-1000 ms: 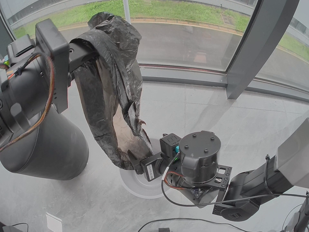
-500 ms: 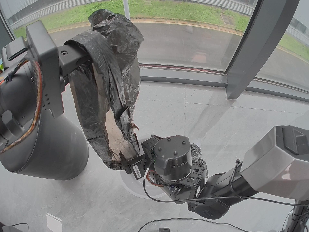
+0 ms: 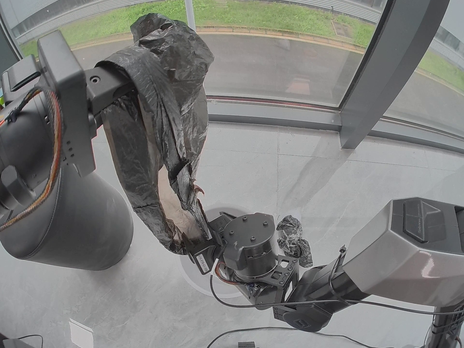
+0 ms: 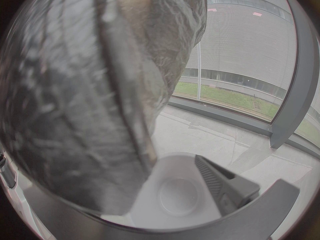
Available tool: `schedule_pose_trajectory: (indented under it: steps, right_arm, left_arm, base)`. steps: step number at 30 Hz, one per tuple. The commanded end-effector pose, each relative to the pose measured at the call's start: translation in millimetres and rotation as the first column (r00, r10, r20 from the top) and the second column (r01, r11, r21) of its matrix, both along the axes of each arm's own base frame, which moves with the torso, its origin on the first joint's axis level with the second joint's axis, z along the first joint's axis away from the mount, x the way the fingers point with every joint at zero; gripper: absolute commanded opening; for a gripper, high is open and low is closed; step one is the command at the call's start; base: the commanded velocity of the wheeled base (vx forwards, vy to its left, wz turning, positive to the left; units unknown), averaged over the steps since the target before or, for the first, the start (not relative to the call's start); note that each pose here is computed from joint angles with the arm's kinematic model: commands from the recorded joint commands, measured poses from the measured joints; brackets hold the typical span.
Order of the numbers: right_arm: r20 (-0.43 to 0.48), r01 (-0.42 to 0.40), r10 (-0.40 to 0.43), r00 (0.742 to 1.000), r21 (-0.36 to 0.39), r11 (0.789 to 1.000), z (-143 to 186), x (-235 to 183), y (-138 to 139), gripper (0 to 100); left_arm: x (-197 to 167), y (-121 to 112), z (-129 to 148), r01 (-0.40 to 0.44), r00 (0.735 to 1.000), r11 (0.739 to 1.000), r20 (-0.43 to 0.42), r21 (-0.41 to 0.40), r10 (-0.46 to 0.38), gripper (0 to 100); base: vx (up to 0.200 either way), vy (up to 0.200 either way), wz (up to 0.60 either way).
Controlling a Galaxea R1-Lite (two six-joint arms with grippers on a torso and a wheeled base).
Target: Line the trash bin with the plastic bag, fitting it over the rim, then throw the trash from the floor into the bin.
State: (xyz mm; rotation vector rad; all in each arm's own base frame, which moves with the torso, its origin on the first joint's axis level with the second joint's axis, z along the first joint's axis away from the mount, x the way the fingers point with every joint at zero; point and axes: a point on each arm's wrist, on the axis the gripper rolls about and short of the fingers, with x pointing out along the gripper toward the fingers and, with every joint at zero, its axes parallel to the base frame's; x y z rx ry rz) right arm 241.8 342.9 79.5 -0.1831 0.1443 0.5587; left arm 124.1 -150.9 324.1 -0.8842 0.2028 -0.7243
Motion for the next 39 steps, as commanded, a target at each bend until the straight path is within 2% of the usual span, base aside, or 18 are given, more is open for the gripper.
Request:
schedule_pose_trajectory:
  steps: [1,6,12,14,16,18,22,24,25,29,34,39]
  right_arm:
    - [-0.003,-0.002,0.002,1.0,-0.002,1.0,-1,-1,0,0]
    - [0.015,0.001,-0.002,1.0,0.025,1.0,1,-4,-4,0]
    - [-0.017,-0.013,0.013,1.0,-0.024,1.0,-3,-25,-34,0]
    - [-0.036,-0.044,0.042,0.998,-0.041,0.998,-2,-34,-46,0]
    - [-0.077,-0.135,0.131,0.988,-0.049,0.99,3,-52,-68,0]
    - [-0.094,-0.187,0.183,0.979,-0.041,0.981,10,-62,-83,0]
    - [-0.122,-0.225,0.221,0.967,-0.017,0.974,22,-73,-109,0]
    - [-0.13,-0.225,0.221,0.967,-0.014,0.974,22,-73,-112,0]
    - [-0.188,-0.232,0.232,0.954,0.021,0.973,22,-78,-119,0]
    - [-0.314,-0.281,0.305,0.899,0.119,0.952,22,-88,-130,0]
    - [-0.443,-0.362,0.4,0.803,0.171,0.916,22,-96,-140,0]
    - [-0.536,-0.406,0.452,0.713,0.21,0.89,17,-98,-144,0]
  left_arm:
    - [1,-1,0,-0.001,1.0,1.0,-0.002,0.001,0.001,0]
    - [0,0,-1,-0.001,1.0,1.0,-0.002,0.001,0.001,0]
    - [5,2,-10,-0.016,1.0,1.0,-0.018,0.024,0.017,0]
    - [8,4,-14,-0.028,0.999,0.999,-0.025,0.034,0.029,0]
    - [14,9,-20,-0.036,0.998,0.998,-0.04,0.046,0.038,0]
    - [19,14,-24,-0.038,0.998,0.998,-0.057,0.047,0.041,0]
    - [35,28,-38,-0.052,0.992,0.997,-0.113,0.056,0.059,0]
    - [37,29,-40,-0.057,0.991,0.997,-0.12,0.058,0.063,0]
    - [45,36,-48,-0.075,0.984,0.995,-0.155,0.061,0.083,0]
    - [61,44,-68,-0.087,0.969,0.993,-0.223,0.076,0.102,0]
    - [78,47,-94,-0.088,0.957,0.992,-0.267,0.094,0.11,0]
    - [94,44,-116,-0.099,0.943,0.988,-0.307,0.119,0.131,0]
  base:
    - [0.0,0.0,0.0]
    - [0.0,0.0,0.0]
    - [0.0,0.0,0.0]
    - [0.0,0.0,0.0]
    - [0.0,0.0,0.0]
    - [0.0,0.0,0.0]
    - [0.0,0.0,0.0]
    - [0.0,0.0,0.0]
    - [0.0,0.0,0.0]
    - [0.0,0.0,0.0]
    - [0.0,0.0,0.0]
    - [0.0,0.0,0.0]
